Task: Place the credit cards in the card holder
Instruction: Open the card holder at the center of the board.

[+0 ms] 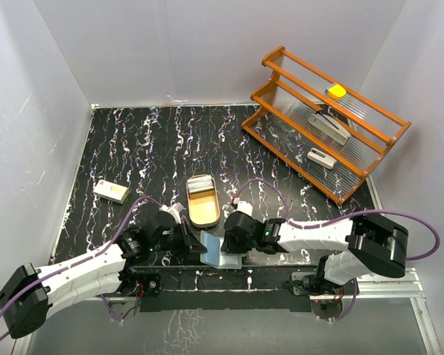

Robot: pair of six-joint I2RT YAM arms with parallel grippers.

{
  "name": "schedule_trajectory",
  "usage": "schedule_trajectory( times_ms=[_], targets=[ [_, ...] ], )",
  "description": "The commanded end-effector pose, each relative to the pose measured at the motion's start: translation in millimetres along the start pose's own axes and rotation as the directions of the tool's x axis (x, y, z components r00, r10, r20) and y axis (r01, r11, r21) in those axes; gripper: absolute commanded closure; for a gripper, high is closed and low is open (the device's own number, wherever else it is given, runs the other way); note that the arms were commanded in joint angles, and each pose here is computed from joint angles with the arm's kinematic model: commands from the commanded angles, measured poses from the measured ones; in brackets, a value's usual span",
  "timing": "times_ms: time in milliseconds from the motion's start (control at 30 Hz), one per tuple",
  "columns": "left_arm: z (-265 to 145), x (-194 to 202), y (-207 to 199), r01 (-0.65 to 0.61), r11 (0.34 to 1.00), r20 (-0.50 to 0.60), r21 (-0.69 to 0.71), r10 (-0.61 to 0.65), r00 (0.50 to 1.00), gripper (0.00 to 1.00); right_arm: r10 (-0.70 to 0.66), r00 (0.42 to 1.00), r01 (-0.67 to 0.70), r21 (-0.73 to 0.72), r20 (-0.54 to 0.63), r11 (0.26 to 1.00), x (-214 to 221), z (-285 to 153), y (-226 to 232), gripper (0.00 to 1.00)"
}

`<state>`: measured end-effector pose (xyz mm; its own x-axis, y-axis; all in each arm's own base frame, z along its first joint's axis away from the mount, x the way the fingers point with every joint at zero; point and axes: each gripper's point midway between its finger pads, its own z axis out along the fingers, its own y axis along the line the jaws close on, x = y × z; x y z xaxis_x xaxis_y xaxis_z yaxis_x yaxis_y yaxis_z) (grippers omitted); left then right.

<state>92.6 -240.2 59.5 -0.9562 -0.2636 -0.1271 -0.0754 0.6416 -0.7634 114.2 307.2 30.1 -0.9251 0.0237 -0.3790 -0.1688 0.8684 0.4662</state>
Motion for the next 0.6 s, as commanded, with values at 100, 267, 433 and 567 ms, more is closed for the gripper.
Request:
schedule_trajectory(
  times_ms=[100,267,433,567],
  targets=[
    [0.3,4.0,1.9,-0.005,1.0,-0.013,0.013,0.006,1.0,1.0,0.053,0.997,-0.045,-0.13,0.058,0.99,-17.7,-12.0,32.1,0.67],
    [1.5,4.7,6.1,-0.015,1.0,-0.016,-0.001,0.015,1.0,1.0,0.112,0.988,-0.089,-0.203,0.105,0.975,-33.8,-24.7,51.5,0.55],
    [2.1,4.7,6.2,-0.018,1.0,-0.017,-0.002,0.018,1.0,1.0,0.119,0.986,-0.092,-0.21,0.116,0.973,-40.3,-23.2,60.5,0.48],
    [2.0,4.9,6.0,-0.019,1.0,-0.018,-0.001,0.019,1.0,1.0,0.104,0.989,-0.083,-0.189,0.105,0.978,-40.4,-15.9,63.7,0.42]
  ],
)
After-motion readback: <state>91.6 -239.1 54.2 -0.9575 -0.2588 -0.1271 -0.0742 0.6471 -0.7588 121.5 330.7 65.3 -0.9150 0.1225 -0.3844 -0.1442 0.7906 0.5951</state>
